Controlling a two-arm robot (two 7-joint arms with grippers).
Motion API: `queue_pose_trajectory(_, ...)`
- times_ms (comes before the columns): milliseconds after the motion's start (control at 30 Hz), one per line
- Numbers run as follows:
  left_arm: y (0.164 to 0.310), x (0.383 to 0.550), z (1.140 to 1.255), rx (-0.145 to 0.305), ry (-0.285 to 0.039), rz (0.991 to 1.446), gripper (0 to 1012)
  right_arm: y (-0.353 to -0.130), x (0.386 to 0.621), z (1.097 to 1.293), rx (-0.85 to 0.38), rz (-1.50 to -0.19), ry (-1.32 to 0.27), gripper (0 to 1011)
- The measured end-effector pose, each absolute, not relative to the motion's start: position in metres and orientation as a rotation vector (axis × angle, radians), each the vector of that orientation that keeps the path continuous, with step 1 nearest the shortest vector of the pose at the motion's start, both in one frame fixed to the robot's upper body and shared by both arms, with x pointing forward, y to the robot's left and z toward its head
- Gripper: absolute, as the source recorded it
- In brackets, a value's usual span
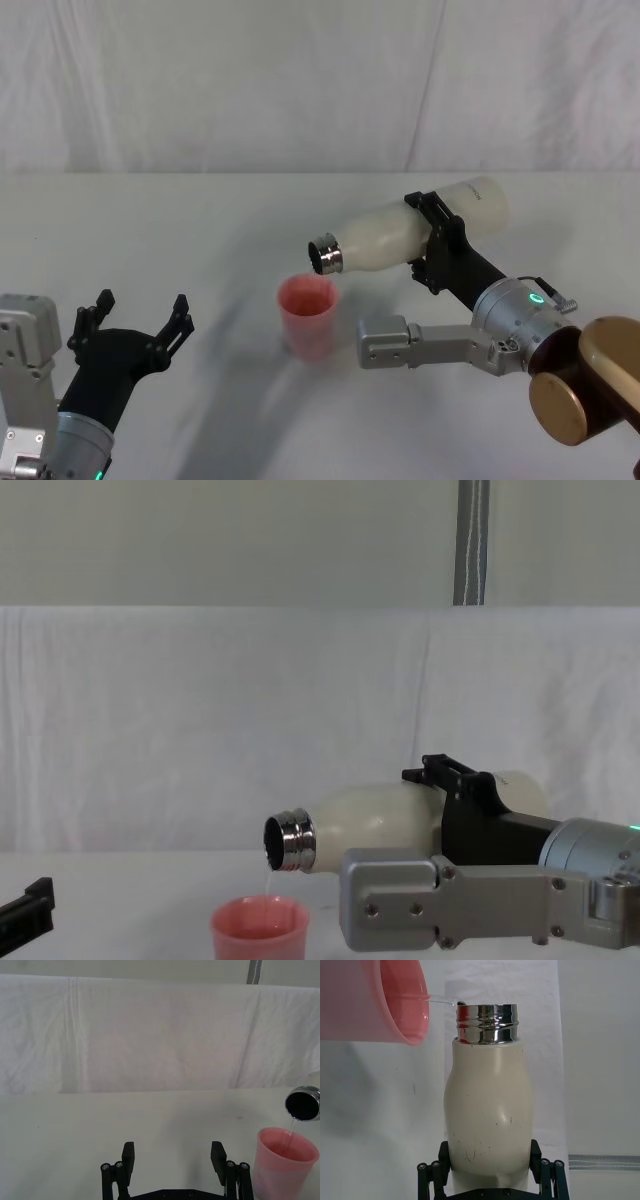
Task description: Grasp the thermos with one hand and pour water into the cup lid.
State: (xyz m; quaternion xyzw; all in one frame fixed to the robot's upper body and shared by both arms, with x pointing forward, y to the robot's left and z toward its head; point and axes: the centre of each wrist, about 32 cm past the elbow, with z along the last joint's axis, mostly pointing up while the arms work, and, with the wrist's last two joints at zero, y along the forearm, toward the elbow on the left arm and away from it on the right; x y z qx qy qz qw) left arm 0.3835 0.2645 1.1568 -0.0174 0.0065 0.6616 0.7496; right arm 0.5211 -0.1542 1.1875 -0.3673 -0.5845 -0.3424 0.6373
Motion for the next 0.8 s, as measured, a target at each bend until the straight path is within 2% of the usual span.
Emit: queue_pose_trajectory(800,0.2645,0.3835,1.1568,-0.038,0.014,1.446,1001,-0.1521,0.5195,1.1911,-0.835,-0.782,-1.357,950)
